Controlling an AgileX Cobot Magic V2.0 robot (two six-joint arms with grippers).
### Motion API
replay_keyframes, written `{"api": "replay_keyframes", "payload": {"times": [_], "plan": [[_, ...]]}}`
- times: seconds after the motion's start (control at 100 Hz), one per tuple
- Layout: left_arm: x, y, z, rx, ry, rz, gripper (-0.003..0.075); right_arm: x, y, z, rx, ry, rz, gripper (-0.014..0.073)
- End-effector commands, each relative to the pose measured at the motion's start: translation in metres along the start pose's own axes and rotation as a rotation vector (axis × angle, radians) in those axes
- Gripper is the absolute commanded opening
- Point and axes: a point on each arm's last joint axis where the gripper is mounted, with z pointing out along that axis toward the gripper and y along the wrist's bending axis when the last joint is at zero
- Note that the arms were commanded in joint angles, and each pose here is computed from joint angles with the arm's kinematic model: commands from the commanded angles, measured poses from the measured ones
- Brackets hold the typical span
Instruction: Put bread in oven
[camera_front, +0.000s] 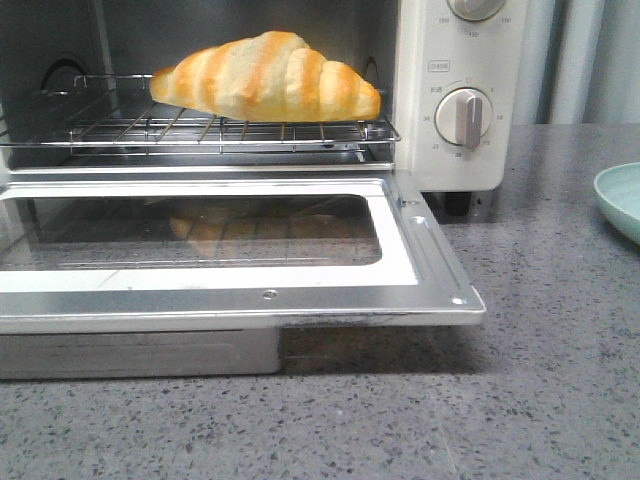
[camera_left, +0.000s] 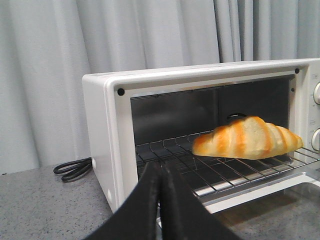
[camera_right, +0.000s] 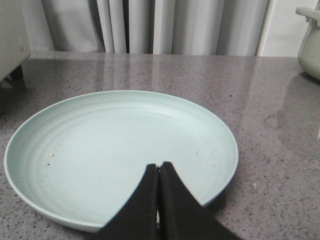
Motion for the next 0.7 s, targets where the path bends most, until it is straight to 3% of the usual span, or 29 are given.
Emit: {"api": "replay_keyframes", "payload": {"times": [0.0,0.26,0.69], "plan": [[-0.010,0.002,-0.002,-0.006,-0.036,-0.025,-0.0021,-0.002,0.001,-0.001,-0.005,-0.062,0.003,-0.0076],[-0.010,0.002,-0.002,-0.006,-0.036,-0.025,-0.0021,-0.001,0.008,-0.001,-0.133,-0.060,-0.021,-0.0076],[-0.010,0.002,-0.002,-0.006,-0.036,-0.025,-0.0021,0.010,0.008,-0.001,-0.140,0.057,-0.056,-0.0076]]}}
